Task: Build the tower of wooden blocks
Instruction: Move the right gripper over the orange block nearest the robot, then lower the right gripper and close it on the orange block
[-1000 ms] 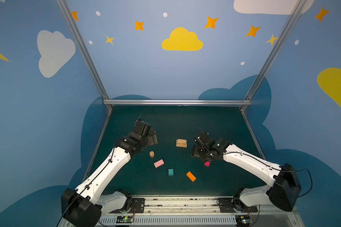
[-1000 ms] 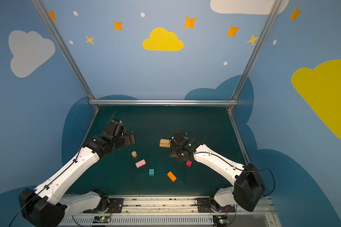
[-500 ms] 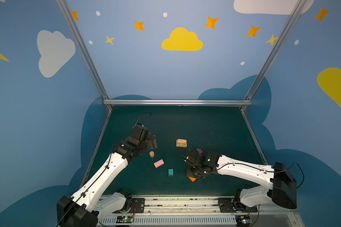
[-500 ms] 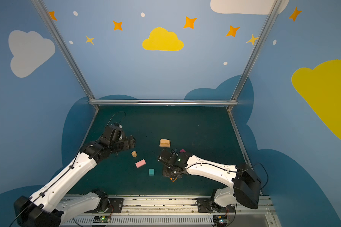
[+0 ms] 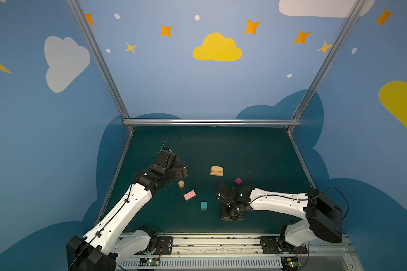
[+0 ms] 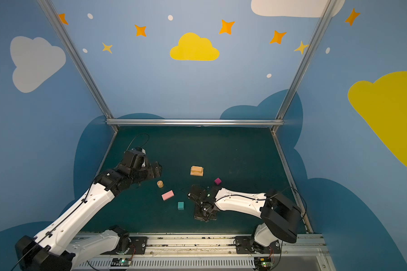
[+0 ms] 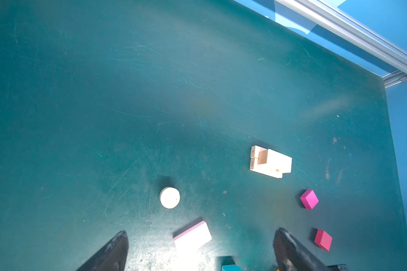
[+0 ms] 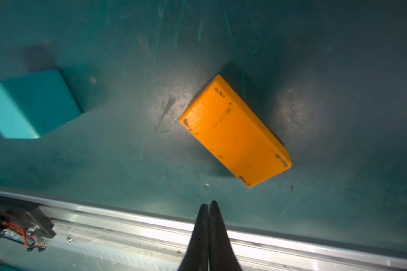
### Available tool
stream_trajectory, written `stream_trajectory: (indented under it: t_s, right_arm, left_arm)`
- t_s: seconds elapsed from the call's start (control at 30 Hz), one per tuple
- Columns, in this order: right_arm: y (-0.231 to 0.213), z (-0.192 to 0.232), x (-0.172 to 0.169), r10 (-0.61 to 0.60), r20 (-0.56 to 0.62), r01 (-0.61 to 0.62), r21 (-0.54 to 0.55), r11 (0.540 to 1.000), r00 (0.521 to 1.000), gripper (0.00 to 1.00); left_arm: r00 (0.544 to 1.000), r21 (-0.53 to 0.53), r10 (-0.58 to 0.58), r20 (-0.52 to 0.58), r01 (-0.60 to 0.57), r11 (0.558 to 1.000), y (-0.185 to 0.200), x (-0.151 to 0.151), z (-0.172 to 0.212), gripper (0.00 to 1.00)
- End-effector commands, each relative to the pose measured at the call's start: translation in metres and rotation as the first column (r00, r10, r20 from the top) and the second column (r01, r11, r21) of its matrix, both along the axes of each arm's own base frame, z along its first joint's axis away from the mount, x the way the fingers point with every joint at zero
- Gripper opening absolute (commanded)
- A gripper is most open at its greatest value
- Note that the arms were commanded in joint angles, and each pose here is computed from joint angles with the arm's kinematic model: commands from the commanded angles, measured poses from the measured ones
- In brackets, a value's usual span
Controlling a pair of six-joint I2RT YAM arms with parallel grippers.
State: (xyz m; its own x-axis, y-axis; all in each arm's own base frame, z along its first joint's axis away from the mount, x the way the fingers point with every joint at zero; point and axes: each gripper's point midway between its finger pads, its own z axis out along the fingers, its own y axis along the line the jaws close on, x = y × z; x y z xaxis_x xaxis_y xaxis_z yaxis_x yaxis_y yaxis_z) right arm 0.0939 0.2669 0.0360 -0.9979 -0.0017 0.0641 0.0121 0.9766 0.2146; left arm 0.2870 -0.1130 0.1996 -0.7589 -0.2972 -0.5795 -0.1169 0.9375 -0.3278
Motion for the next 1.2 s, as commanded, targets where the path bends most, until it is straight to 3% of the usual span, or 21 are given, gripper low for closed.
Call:
stream_trajectory:
  t_s: [0.0, 0.27, 0.93, 1.17]
  right_arm:
    - [-0.007, -0.01, -0.001, 0.008, -0.008, -0.008, -0.031, 1.0, 1.0, 0.0]
    - [-0.029, -0.022, 0.003, -0.025, -0.014, 0.024, -0.075, 0.997, 1.0, 0.0]
    - [-0.044, -0.005, 0.051, -0.059, 0.101, 0.065, -0.052, 0.997, 0.993, 0.0]
    - [-0.059, 0.015, 0.04, -0.025, 0.112, 0.038, -0.112, 0.993, 0.993, 0.0]
  left_arm:
    - [1.0, -0.002, 0.007, -0.007, -0.007, 1.0, 0.0, 0.002, -0.001, 0.96]
    - [1.0, 0.01, 0.007, -0.012, -0.006, 1.0, 0.001, 0.003, -0.002, 0.96]
    - [1.0, 0.028, 0.007, -0.011, -0.007, 1.0, 0.002, 0.004, -0.002, 0.96]
    - [1.0, 0.031, 0.006, -0.005, -0.006, 0.999, 0.004, 0.002, 0.0, 0.96]
